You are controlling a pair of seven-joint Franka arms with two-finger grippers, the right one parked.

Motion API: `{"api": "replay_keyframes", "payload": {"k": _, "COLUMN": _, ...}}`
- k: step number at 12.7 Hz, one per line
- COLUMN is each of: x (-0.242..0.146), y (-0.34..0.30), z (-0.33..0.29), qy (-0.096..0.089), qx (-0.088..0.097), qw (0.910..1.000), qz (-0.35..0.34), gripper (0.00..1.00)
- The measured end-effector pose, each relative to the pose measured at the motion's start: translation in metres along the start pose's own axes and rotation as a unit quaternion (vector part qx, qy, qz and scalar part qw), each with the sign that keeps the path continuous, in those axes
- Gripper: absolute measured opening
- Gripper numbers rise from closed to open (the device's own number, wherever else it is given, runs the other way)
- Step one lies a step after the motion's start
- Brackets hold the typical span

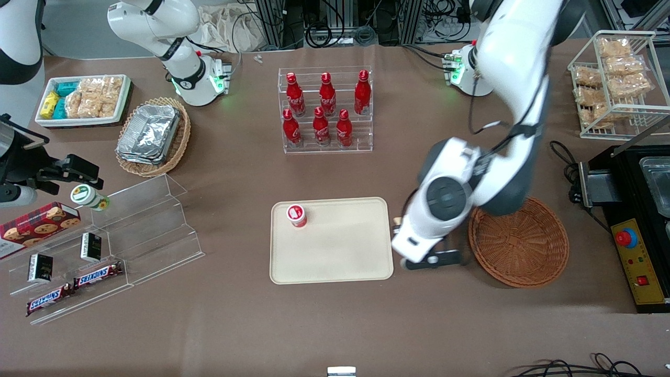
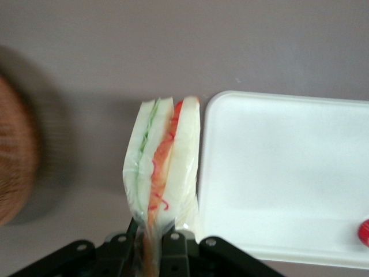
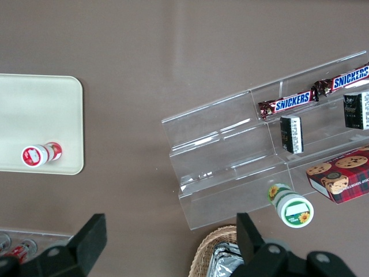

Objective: Place sandwich from basket to tray
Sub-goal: 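Lift the sandwich and carry it with the left gripper to the white tray, then lower the sandwich onto the tray and open the left gripper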

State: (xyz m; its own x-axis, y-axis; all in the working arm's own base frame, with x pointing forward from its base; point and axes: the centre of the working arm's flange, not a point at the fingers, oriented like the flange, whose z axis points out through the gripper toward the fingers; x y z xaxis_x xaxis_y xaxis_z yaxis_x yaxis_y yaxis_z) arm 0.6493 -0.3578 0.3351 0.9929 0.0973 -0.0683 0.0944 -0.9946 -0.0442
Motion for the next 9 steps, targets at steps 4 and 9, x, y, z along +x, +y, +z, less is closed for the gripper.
{"api": "replay_keyframes", "payload": {"k": 4, "x": -0.018, "y": 0.043, "z": 0.074, "qy": -0.025, "qx": 0.018, "qw": 0.9993, "qz": 0.020, "gripper": 0.16}}
{"api": "replay_keyframes", "payload": {"k": 9, "x": -0.041, "y": 0.073, "z": 0.086, "qy": -0.026, "qx": 0.022, "qw": 0.9992, "qz": 0.021, "gripper": 0.16}}
